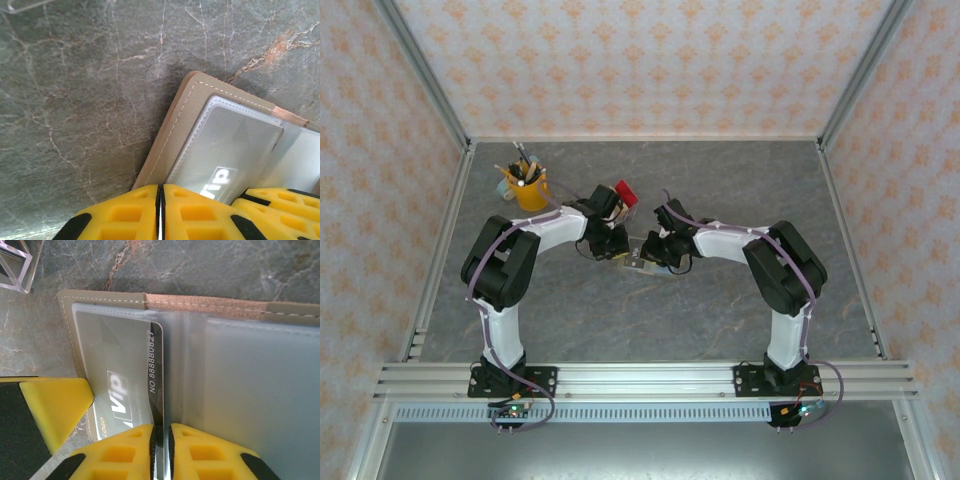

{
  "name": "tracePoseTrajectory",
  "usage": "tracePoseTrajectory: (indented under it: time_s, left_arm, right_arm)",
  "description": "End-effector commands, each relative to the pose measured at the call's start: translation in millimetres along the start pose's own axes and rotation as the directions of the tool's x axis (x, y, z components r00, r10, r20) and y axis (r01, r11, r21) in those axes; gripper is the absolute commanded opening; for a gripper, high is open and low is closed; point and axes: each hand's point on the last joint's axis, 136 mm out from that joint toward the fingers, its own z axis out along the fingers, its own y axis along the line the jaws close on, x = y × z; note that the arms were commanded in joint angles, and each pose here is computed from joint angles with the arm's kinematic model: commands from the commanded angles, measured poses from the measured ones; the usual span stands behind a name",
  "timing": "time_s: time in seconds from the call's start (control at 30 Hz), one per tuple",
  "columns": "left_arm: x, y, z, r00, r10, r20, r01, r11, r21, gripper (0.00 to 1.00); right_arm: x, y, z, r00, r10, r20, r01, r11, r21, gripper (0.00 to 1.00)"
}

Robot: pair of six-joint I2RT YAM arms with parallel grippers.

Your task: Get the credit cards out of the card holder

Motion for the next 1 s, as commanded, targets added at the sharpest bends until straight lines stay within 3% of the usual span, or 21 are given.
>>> tracePoseTrajectory:
  time_s: [0.0, 0.63, 0.97]
  left_arm:
    - [15, 31, 15, 0.999, -0.02, -0.05, 0.013, 0.992, -0.127, 0.11]
    - [22, 44, 16, 0.998, -0.03, -0.061, 0.019, 0.985, -0.17, 0.09]
    - [22, 44, 16, 0.998, -0.029, -0.062, 0.019, 0.986, -0.166, 0.09]
  right_arm:
    - [-2, 1, -3, 1.0, 0.016, 0.011, -0.016, 1.0, -0.021, 0.18]
    - [-1, 21, -13, 0.999, -0.022, 0.036, 0.027, 0.986, -0.164, 0.16]
    - [-1, 21, -15, 0.999, -0.031, 0.04, 0.037, 0.985, -0.167, 0.04]
